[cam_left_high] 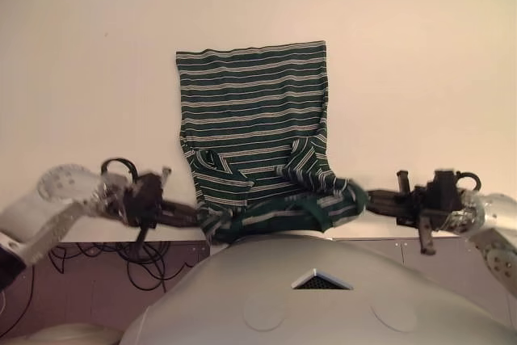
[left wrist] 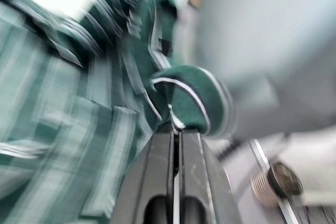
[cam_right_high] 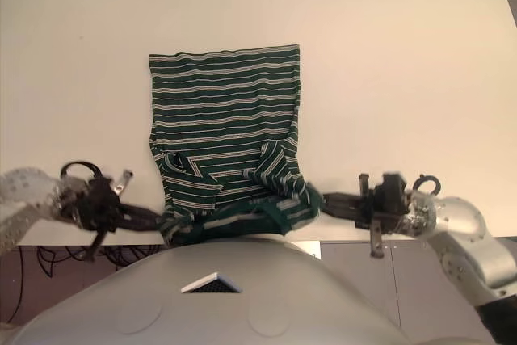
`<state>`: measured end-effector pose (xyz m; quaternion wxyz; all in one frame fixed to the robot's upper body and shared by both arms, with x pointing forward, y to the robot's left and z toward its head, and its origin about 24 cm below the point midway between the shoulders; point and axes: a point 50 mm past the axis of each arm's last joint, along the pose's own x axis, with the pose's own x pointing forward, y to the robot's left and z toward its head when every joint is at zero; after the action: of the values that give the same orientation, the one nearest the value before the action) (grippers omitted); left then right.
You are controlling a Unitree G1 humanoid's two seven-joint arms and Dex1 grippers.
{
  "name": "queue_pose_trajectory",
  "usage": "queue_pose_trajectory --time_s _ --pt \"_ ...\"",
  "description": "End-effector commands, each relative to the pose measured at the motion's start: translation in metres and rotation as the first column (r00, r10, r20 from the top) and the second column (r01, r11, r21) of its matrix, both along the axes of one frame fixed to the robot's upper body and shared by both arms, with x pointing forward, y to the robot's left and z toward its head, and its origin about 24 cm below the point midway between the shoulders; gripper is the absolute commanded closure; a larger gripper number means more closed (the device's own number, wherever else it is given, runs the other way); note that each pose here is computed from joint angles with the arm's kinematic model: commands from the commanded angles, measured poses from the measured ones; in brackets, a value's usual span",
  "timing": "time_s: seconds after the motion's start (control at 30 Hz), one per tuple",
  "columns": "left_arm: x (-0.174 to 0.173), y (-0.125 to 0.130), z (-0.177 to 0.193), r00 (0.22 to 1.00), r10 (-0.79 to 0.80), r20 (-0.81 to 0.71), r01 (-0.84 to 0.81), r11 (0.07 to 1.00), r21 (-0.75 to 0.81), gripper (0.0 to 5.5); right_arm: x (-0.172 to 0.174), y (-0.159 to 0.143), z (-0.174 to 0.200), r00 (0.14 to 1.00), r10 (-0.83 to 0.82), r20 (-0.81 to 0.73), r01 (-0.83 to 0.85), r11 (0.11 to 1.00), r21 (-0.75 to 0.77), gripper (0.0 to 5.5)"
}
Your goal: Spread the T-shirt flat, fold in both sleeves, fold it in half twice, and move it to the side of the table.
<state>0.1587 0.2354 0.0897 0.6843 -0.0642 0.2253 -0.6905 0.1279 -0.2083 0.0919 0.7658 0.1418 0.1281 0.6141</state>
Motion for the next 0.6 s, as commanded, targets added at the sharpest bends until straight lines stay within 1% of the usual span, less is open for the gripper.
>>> queue_pose_trajectory --time_s 0.03,0.13,0.17,0.4,0.5,0.6 --pt "0.039 0.008 -0.005 0.964 0.211 0.161 -0.224 0.973 0.062 5.50 0.041 0.004 -0.001 0.991 -0.134 0.003 0.134 0.989 -0.065 5.48" --pt "0.072 0.019 -0.011 0.887 0.388 0.249 -0.423 0.900 0.106 5.50 0.079 0.007 -0.006 0.970 -0.237 0.057 0.243 0.959 -0.146 5.48" --pt "0.081 0.021 -0.014 0.864 0.421 0.276 -0.467 0.876 0.125 5.50 0.092 0.008 -0.008 0.960 -0.270 0.073 0.279 0.945 -0.170 5.48" --pt "0.129 0.022 -0.035 0.751 0.544 0.374 -0.639 0.741 0.207 5.50 0.163 0.028 -0.019 0.908 -0.385 0.165 0.417 0.866 -0.277 5.48" --pt "0.134 0.026 -0.045 0.742 0.552 0.381 -0.659 0.705 0.261 5.50 0.183 0.035 -0.023 0.901 -0.391 0.186 0.432 0.846 -0.314 5.48" --pt "0.136 0.027 -0.053 0.742 0.555 0.377 -0.663 0.689 0.291 5.50 0.190 0.039 -0.031 0.906 -0.389 0.168 0.423 0.840 -0.339 5.48"
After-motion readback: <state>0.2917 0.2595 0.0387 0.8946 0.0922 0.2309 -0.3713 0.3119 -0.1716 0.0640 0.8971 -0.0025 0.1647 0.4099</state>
